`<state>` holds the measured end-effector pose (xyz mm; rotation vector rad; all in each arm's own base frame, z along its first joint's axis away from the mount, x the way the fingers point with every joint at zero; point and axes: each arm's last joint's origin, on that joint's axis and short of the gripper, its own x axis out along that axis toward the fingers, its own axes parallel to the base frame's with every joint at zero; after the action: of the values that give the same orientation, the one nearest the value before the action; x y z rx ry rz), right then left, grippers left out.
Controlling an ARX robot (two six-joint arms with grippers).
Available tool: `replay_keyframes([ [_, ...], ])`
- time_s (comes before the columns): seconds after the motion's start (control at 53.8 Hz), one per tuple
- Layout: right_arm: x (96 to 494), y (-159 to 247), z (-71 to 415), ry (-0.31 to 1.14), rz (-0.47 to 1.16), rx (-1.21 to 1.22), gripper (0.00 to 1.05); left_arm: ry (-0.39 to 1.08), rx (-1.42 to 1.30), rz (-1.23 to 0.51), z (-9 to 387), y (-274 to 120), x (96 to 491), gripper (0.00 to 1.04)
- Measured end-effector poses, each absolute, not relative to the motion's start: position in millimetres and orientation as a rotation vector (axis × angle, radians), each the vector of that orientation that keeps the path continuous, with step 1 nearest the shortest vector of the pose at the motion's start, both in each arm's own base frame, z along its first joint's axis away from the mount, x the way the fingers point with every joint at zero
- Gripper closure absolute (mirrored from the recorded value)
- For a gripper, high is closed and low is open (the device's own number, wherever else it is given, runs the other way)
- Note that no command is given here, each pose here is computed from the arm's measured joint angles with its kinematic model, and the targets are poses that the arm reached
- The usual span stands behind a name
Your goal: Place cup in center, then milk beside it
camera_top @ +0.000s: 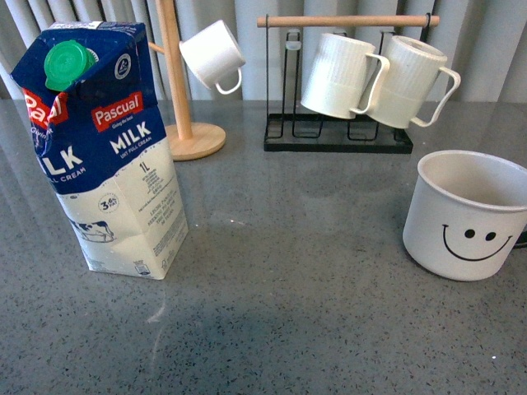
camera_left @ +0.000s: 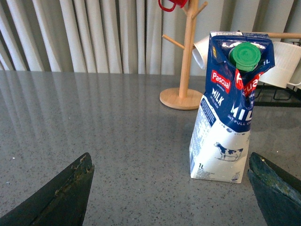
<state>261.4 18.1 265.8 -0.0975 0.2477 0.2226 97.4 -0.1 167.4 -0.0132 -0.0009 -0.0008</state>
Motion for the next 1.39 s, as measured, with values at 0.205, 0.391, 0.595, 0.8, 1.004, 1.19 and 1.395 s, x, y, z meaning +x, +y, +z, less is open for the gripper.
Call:
replay_keyframes([
  [0.205, 310.1, 17.0, 260.3, 0.507, 0.289, -0.191, 0.07, -0.001, -0.013, 0.000, 167.4, -0.1, 97.4, 0.07],
  [0.391, 342.4, 29.2, 223.3, 0.785, 0.420, -0.249, 0.19, -0.001, -0.013, -0.001, 167.4, -0.1, 97.4, 0.07],
  [0.595, 349.5, 30.3, 213.9, 0.807, 0.456, -0.218, 1.01, -0.001, -0.013, -0.001, 167.5, -0.1, 97.4, 0.07],
  [0.8, 349.9, 28.4, 217.9, 0.805, 0.457, -0.211, 1.02, -0.001, -0.013, -0.001, 167.4, -0.1, 97.4, 0.07],
  [1.004, 348.6, 29.4, 231.2, 0.798, 0.474, -0.179, 1.02, -0.001, -0.013, -0.001, 167.4, -0.1, 97.4, 0.07],
  [1.19, 347.9, 43.1, 252.0, 0.746, 0.498, -0.168, 1.02, -0.001, -0.013, -0.001, 167.4, -0.1, 97.4, 0.07],
  [1.395, 343.5, 81.0, 254.0, 0.727, 0.585, -0.170, 1.02, -0.001, -0.013, -0.001, 167.5, -0.1, 97.4, 0.07],
])
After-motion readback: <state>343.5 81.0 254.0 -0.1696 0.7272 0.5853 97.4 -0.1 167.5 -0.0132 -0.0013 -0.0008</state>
